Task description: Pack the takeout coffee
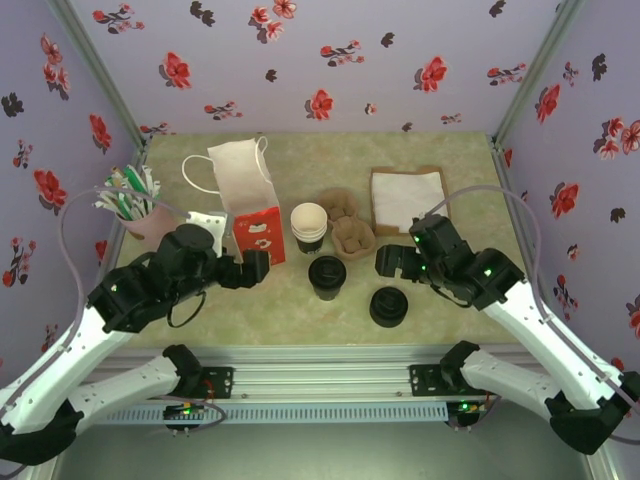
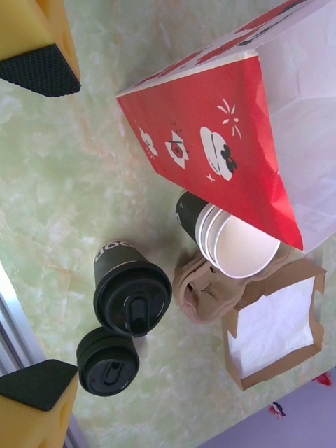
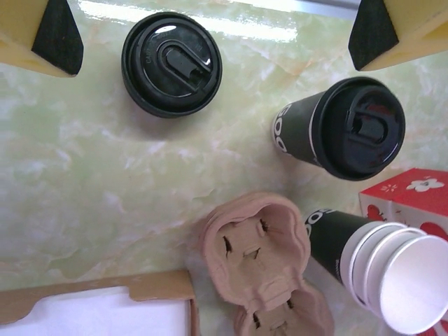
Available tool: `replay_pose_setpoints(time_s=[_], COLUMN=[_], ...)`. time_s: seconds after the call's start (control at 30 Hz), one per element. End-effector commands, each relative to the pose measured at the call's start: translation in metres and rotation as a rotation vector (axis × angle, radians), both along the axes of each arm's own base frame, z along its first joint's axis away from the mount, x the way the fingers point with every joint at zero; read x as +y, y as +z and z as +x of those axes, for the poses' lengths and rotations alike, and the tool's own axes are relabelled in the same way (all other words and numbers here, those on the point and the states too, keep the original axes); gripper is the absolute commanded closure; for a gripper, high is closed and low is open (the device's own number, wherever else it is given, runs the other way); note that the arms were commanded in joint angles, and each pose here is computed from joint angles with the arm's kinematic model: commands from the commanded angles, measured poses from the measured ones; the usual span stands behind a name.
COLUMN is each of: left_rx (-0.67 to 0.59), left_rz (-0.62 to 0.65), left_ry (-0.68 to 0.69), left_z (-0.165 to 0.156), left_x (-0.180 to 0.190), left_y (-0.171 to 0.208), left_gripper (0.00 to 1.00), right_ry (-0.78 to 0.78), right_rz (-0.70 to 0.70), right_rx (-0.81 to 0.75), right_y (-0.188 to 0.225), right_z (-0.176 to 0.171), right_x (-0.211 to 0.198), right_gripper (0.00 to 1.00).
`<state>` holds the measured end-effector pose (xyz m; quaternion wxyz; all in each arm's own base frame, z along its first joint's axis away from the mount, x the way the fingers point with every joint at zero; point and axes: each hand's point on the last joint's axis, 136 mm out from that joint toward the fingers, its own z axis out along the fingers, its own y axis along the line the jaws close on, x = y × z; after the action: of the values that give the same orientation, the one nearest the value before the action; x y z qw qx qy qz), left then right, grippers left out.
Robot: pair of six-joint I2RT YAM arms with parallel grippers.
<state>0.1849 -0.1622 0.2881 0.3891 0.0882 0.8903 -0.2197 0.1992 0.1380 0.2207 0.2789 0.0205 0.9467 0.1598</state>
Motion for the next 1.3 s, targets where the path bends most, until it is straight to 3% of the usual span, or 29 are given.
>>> replay_pose_setpoints(time_s=[0.0,0.23,0.57,0.8,0.93,0.97,1.1,1.27], left_rx=[-0.055,-0.080,-0.094,-0.020,0.092,0.123,0.190,0.245], left_rz=[0.028,0.123,0.280,0.335,0.314,0.322,0.319,0.278], left_ry=[0.024,0.110,0.194,0.247,0.241,0.251,0.295,0.324], left_z=[0.005,0.015,0.053,0.092,0.106,0.108,0.114,0.122], left_x=[0.011,0.040,0.062,0.062,0.052,0.052,0.055,0.061], left_y=[0.017,0.041,0.087,0.091,0.075,0.067,0.043,0.023], left_gripper=[0.01,0.02,0.19,0.43,0.82,0.86,0.85,0.72], right_ry=[-0.048,-0.102,-0.090,-0.060,-0.056,-0.054,-0.050,-0.041], right_rz=[-0.025,-0.050,-0.091,-0.046,-0.031,-0.029,-0.017,-0.007], right_rx=[-0.060,-0.094,-0.061,-0.071,-0.060,-0.055,-0.043,-0.033], right_y=[0.019,0.023,0.009,0.006,0.003,0.002,-0.003,-0.005], right_z=[0.010,0.017,0.024,0.024,0.022,0.021,0.020,0.020], right_x=[-0.011,-0.022,-0.020,-0.011,-0.009,-0.009,-0.006,-0.003], right_gripper=[0.01,0.01,0.01,0.01,0.01,0.01,0.01,0.01])
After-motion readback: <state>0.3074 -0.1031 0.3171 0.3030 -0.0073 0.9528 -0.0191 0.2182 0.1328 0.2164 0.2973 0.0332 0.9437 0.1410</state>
